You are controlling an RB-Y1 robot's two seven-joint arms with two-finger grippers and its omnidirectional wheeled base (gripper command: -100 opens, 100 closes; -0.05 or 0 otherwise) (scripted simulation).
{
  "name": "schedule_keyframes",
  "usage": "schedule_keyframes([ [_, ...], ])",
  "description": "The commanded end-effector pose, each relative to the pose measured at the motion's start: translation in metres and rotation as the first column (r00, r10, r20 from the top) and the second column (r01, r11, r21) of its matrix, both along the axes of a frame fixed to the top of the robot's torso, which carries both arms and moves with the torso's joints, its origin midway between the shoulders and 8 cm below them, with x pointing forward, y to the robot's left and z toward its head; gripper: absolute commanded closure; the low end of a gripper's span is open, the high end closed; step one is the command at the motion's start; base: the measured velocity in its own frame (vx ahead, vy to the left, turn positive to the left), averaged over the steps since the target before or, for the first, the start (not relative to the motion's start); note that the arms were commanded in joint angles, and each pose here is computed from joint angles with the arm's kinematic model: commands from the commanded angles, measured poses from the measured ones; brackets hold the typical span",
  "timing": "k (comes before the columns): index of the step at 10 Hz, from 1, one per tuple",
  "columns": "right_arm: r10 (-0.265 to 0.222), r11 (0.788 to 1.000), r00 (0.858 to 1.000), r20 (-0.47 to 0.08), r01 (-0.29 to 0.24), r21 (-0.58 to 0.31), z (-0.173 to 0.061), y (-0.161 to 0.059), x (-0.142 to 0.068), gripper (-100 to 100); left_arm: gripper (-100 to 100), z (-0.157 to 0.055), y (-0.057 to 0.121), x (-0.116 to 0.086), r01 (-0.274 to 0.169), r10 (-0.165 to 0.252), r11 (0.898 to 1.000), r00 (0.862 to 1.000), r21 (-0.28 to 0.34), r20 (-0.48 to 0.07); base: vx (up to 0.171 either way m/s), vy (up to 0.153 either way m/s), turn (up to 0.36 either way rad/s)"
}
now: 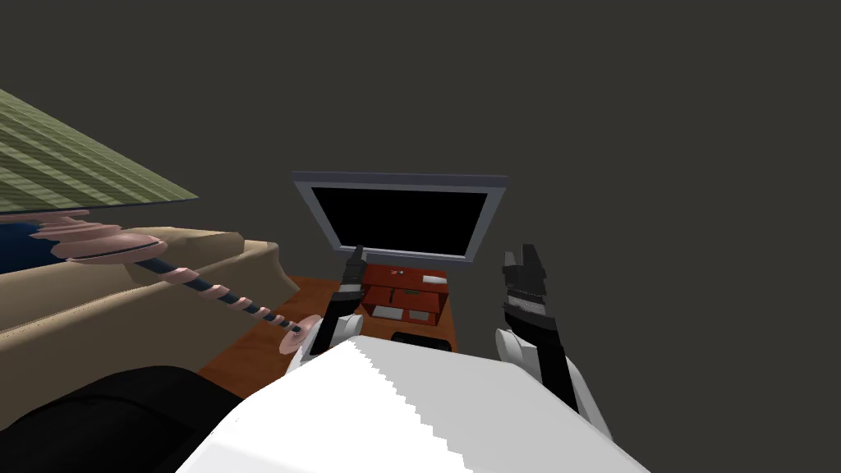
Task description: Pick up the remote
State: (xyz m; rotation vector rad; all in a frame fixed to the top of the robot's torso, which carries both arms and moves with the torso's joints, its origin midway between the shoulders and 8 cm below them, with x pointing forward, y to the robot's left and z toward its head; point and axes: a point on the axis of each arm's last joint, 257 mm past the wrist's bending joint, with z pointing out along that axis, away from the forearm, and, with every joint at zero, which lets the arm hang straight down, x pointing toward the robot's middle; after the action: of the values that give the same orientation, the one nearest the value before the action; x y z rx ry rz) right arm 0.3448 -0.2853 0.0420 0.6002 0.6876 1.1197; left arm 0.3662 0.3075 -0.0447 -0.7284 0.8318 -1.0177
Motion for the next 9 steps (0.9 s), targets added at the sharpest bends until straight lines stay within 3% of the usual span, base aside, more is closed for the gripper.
schedule_keyframes([
  [1, 0.018, 0.999, 1.000, -0.011, -0.018, -0.039, -0.002, 0.007, 0.002, -100, 0, 0.000, 0.000, 0.000, 0.000, 0.000, 1.000, 1.000, 0.000, 0.000, -0.041, 0.017, 0.034],
  [5, 0.065, 0.987, 0.997, -0.052, -0.072, -0.142, -0.015, 0.027, 0.007, -100, 0, 0.000, 0.000, 0.000, 0.000, 0.000, 1.000, 1.000, 0.000, 0.000, -0.114, 0.055, 0.057],
  [9, 0.118, 0.955, 0.985, -0.124, -0.147, -0.259, -0.043, 0.053, 0.013, -100, 0, 0.000, 0.000, 0.000, 0.000, 0.000, 1.000, 1.000, 0.000, 0.000, -0.096, 0.076, 0.086],
])
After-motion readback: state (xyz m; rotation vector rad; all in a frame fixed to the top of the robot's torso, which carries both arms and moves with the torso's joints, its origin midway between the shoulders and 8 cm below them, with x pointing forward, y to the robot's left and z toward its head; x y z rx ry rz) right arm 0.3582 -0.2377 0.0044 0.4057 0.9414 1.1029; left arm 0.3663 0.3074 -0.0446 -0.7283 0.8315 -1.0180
